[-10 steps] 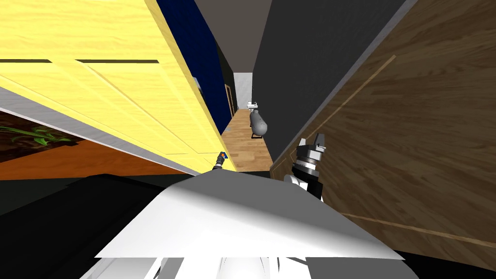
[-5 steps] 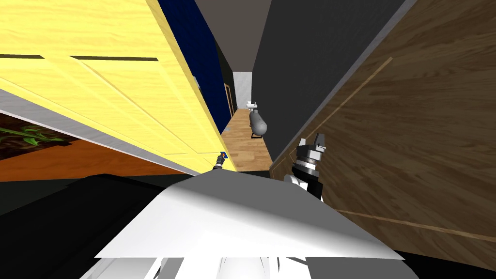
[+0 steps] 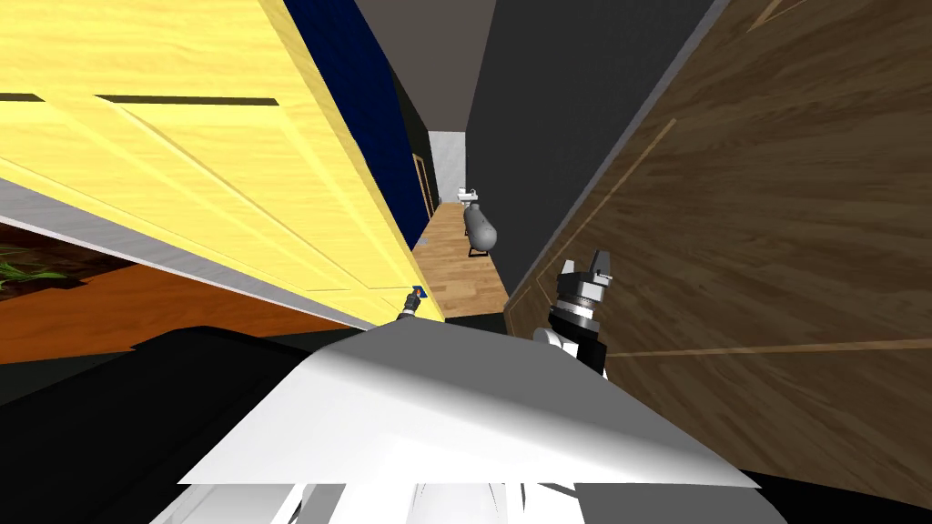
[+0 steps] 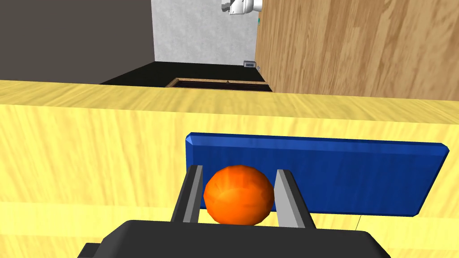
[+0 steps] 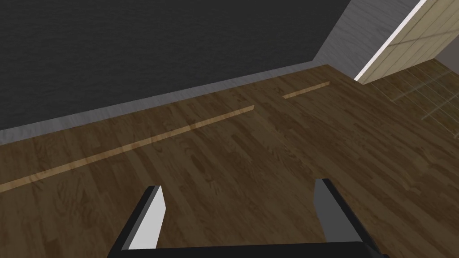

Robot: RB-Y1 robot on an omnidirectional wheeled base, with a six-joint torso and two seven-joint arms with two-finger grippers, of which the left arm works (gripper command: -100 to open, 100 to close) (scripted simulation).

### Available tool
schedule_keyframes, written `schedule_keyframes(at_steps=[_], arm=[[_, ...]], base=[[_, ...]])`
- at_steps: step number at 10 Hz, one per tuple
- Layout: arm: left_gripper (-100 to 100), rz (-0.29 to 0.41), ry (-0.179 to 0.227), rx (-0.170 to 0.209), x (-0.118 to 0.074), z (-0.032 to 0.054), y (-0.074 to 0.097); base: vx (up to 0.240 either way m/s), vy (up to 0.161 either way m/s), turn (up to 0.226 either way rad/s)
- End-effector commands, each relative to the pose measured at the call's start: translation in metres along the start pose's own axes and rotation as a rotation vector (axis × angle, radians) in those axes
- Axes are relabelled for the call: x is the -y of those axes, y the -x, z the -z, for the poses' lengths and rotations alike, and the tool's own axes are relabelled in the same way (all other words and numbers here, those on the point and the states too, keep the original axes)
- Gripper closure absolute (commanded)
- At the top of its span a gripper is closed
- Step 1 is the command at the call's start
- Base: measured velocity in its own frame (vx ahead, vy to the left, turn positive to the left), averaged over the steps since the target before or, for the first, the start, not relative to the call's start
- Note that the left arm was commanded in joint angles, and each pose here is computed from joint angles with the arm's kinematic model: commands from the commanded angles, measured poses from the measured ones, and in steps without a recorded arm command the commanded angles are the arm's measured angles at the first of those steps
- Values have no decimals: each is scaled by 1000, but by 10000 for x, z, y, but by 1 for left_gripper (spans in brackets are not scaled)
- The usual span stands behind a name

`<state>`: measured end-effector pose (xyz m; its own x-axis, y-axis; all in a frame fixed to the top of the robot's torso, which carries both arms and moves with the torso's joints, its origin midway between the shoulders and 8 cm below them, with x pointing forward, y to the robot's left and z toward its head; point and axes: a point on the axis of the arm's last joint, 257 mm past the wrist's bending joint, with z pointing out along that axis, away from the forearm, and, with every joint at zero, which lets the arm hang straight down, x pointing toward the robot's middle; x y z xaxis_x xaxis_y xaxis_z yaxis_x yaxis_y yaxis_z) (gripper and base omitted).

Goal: Pull the door open

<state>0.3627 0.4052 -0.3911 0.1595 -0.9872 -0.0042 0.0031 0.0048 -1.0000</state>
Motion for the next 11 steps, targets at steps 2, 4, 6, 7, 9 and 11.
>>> schedule_keyframes(at_steps=[2, 4, 6, 7, 9, 11], arm=[[100, 2, 3, -30, -11, 121, 9], [100, 3, 3, -51, -6, 192, 20], [100, 3, 8, -56, -17, 207, 8], [100, 4, 11, -72, -33, 288, 3], [100, 3, 8, -92, -25, 375, 15], [100, 3, 5, -121, -14, 500, 28]], base=[[-205, 27, -125], [-200, 20, -111], [-157, 26, -67], [-120, 14, -125], [-221, 40, -130], [-238, 52, -153]])
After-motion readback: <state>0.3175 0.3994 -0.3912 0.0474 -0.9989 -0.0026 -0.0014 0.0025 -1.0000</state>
